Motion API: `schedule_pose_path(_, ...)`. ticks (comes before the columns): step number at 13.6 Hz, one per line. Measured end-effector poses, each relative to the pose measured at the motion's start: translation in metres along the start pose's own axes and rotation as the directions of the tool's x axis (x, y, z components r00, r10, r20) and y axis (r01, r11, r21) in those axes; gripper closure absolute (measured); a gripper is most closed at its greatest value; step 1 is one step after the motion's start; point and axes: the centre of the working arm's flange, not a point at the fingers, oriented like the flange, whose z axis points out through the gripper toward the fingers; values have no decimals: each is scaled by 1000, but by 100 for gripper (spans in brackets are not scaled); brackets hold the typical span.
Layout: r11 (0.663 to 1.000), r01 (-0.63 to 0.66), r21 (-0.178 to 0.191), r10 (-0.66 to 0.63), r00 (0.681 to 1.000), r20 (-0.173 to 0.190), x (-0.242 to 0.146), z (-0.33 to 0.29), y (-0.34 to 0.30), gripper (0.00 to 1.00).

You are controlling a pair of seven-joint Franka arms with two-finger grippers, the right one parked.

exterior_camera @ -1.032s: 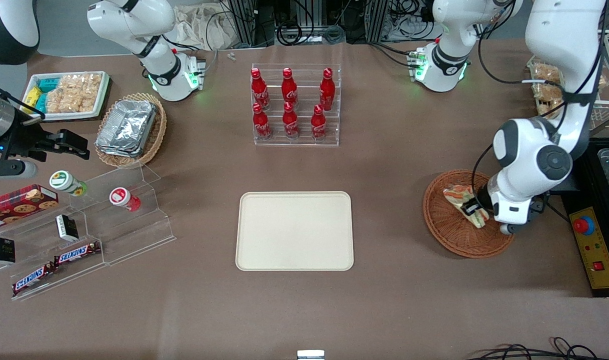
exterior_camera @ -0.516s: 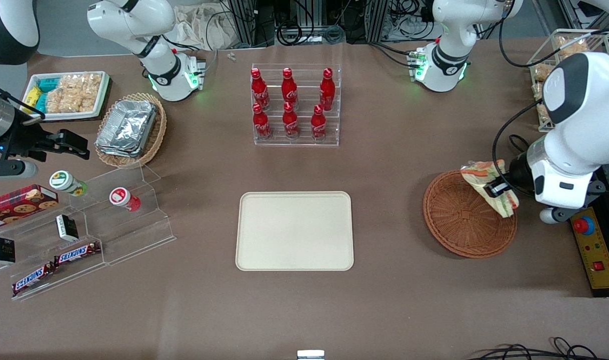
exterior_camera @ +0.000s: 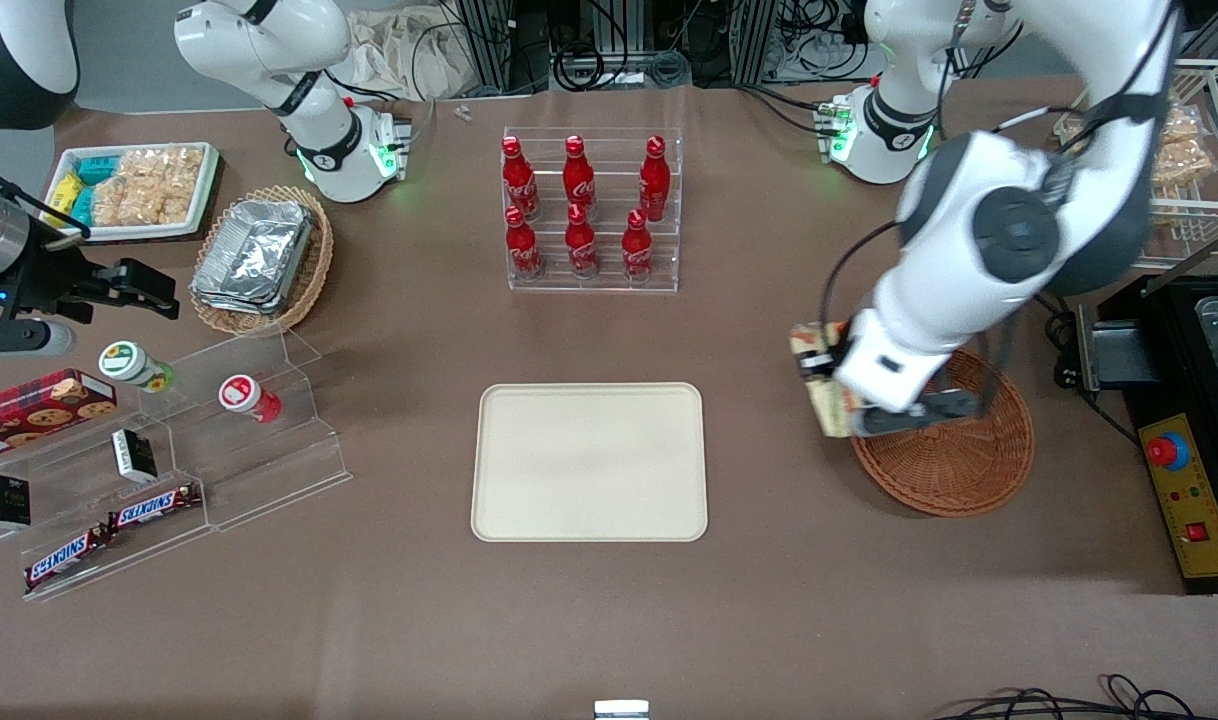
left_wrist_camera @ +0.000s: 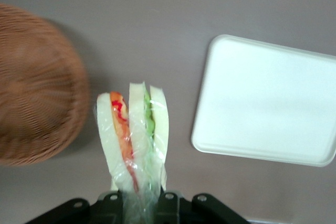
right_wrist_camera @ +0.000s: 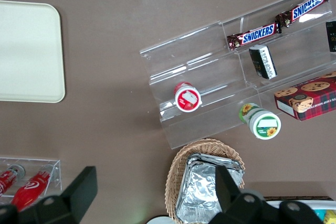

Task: Place sandwich from basket to tray
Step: 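Carry the sandwich with the left gripper over the cream tray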

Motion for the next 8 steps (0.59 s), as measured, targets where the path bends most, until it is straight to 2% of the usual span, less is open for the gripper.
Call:
schedule_pose_path(3, 991, -135, 5, 135, 991, -19, -10, 73, 61, 84)
schedule_pose_path(5, 982, -186, 19, 186, 982, -1, -1, 125, 80, 84)
schedule_pose_path(8, 978, -209, -3, 209, 977, 35, 13, 182, 101, 84)
